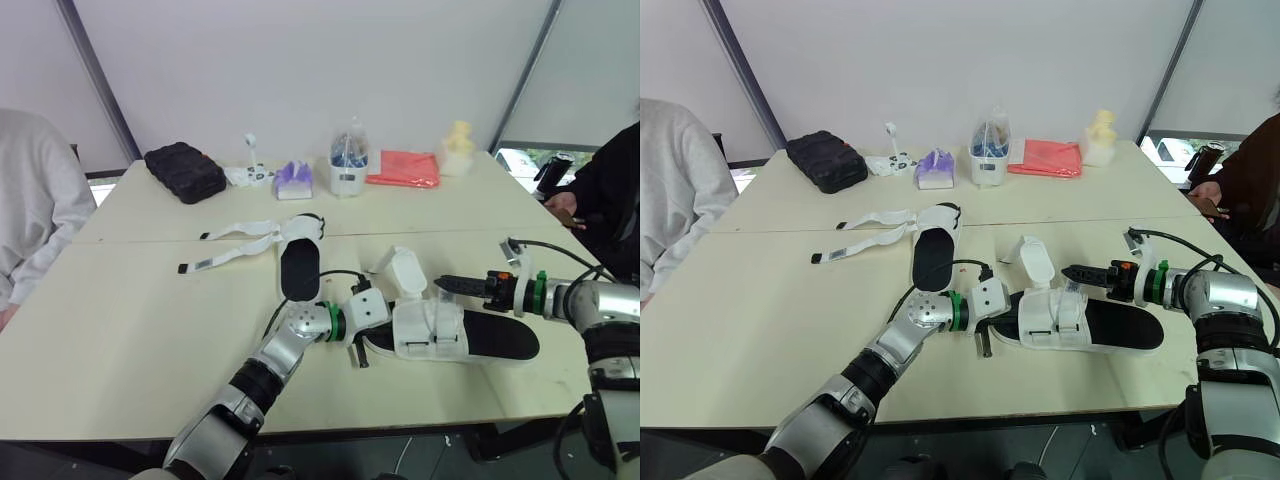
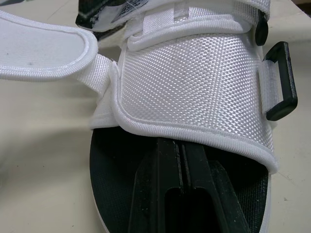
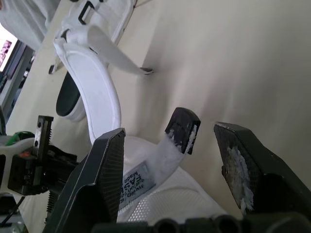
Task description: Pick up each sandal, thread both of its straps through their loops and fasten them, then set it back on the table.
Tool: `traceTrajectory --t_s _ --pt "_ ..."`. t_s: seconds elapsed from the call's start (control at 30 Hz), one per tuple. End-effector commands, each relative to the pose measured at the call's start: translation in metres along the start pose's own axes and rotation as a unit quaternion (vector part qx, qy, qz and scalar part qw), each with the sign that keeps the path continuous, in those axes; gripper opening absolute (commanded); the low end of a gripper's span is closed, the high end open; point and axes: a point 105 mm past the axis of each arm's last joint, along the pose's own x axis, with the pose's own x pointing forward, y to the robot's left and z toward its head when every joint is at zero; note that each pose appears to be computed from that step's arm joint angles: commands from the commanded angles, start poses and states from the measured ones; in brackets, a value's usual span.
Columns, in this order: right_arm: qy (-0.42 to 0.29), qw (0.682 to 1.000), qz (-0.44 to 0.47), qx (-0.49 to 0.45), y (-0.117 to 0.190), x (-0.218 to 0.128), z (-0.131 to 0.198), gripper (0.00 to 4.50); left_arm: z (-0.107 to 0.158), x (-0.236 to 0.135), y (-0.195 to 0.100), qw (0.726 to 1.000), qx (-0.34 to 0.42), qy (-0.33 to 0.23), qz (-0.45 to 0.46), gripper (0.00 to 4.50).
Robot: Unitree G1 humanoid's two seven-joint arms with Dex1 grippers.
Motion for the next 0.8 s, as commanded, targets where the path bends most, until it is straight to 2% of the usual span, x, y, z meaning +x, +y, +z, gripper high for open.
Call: traceTrajectory --t_s 0.03,0.1,0.13,0.23,0.37,0.6,0.8 --pt "-0.032 0.999 0.025 -0.022 0.013 -0.003 0.022 1.34 -0.047 -0.005 -0.012 0.995 -0.051 0.085 0.001 0.00" --pt "-0.052 0.997 0.045 -0.018 0.020 -0.006 0.030 0.31 -0.047 -0.006 -0.012 0.995 -0.053 0.085 0.002 0.00" --pt "-0.061 0.996 0.055 -0.016 0.023 -0.008 0.034 0.07 -0.047 -0.006 -0.012 0.995 -0.054 0.084 0.002 0.00" --pt "-0.080 0.994 0.075 -0.008 0.031 -0.012 0.043 0.07 -0.047 -0.005 -0.012 0.995 -0.055 0.084 0.002 0.00" --pt "-0.053 0.996 0.072 -0.027 0.031 -0.003 0.032 0.07 -0.047 -0.005 -0.013 0.995 -0.055 0.083 -0.002 0.00" --pt "0.027 0.996 -0.044 -0.073 -0.011 0.021 0.000 0.07 -0.046 -0.004 -0.013 0.995 -0.053 0.084 -0.003 0.00" --pt "0.064 0.991 -0.069 -0.098 -0.022 0.022 -0.005 0.07 -0.047 -0.006 -0.012 0.995 -0.053 0.086 0.001 0.00"
